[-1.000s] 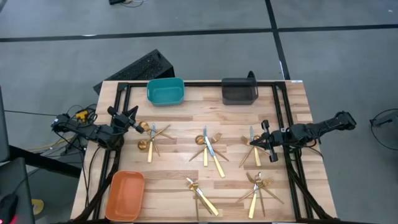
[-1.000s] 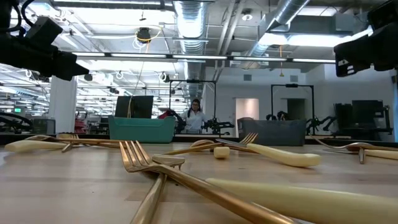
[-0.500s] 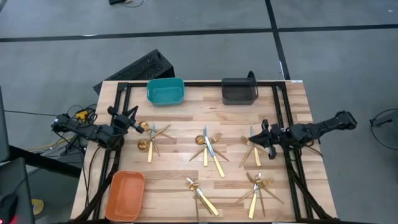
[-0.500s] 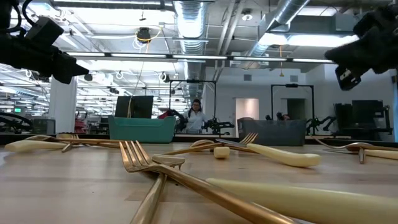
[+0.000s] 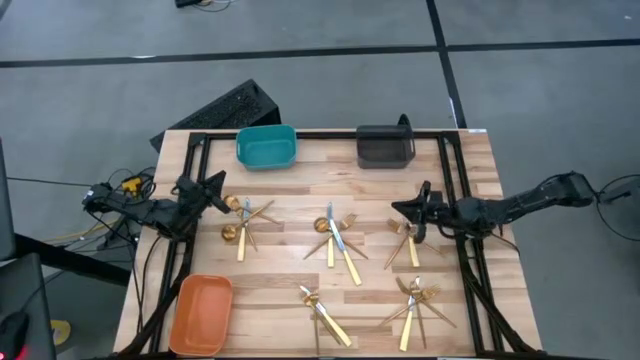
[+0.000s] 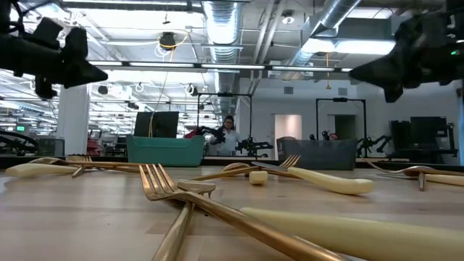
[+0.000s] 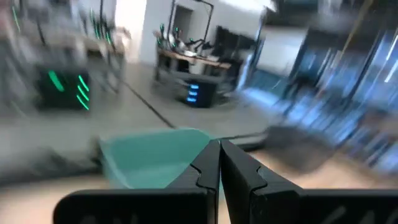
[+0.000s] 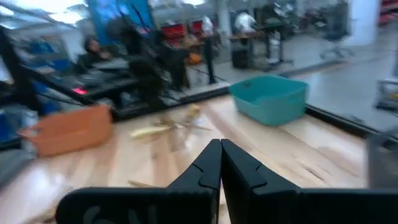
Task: Sort silverware by color (type)
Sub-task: Put the gold fork into the green bin
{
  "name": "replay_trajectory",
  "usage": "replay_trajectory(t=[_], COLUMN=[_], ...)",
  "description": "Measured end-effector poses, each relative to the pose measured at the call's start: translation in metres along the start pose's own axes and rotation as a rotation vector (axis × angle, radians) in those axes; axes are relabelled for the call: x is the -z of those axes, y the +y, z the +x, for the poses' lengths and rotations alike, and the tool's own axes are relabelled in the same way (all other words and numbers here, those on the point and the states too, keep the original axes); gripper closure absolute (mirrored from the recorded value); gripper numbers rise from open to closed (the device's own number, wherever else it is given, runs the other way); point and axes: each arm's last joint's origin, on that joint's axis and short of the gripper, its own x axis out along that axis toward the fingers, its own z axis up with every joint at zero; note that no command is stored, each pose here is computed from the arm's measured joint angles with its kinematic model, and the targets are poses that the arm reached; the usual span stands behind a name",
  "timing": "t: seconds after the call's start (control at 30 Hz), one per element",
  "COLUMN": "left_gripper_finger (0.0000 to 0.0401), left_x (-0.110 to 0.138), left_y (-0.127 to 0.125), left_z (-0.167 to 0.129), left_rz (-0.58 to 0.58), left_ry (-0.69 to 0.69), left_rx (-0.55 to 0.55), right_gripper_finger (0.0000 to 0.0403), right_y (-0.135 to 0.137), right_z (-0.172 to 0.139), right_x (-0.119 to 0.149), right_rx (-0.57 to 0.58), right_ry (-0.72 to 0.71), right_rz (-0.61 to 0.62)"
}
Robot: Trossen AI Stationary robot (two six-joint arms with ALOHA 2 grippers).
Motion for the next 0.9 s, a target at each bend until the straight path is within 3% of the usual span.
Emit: replay_trajectory(t=[0.1,0.23,0.37,0.53,0.73,0.9], left_gripper_finger=[0.0401,0.0401,0.0401,0.0401,0.0401,0.0401], left_x=[0.001,-0.001,0.0,0.003,0.007,0.009], left_y=[0.0,0.0,-0.001,-0.002,-0.006,-0.005], left_z=[0.0,0.0,0.0,0.0,0.0,0.001], left_rz=[-0.186,-0.235,-0.218,-0.2,-0.068,0.067], left_ry=[0.008,-0.007,0.006,0.052,0.111,0.097], left_rx=[0.009,-0.005,0.015,0.093,0.198,0.164], right_gripper_finger=[0.0359,0.0333,0.0291,0.0244,0.0244,0.0255], right_y=[-0.002,-0.004,-0.003,-0.004,-0.003,-0.007], right_z=[0.008,0.018,0.026,0.035,0.039,0.05], right_x=[-0.005,-0.008,-0.009,-0.013,-0.026,-0.039], right_rx=[0.05,0.102,0.13,0.263,0.405,0.489], right_ry=[0.013,0.049,0.08,0.177,0.5,0.537], right_rz=[-0.01,-0.012,-0.006,0.082,0.012,-0.136])
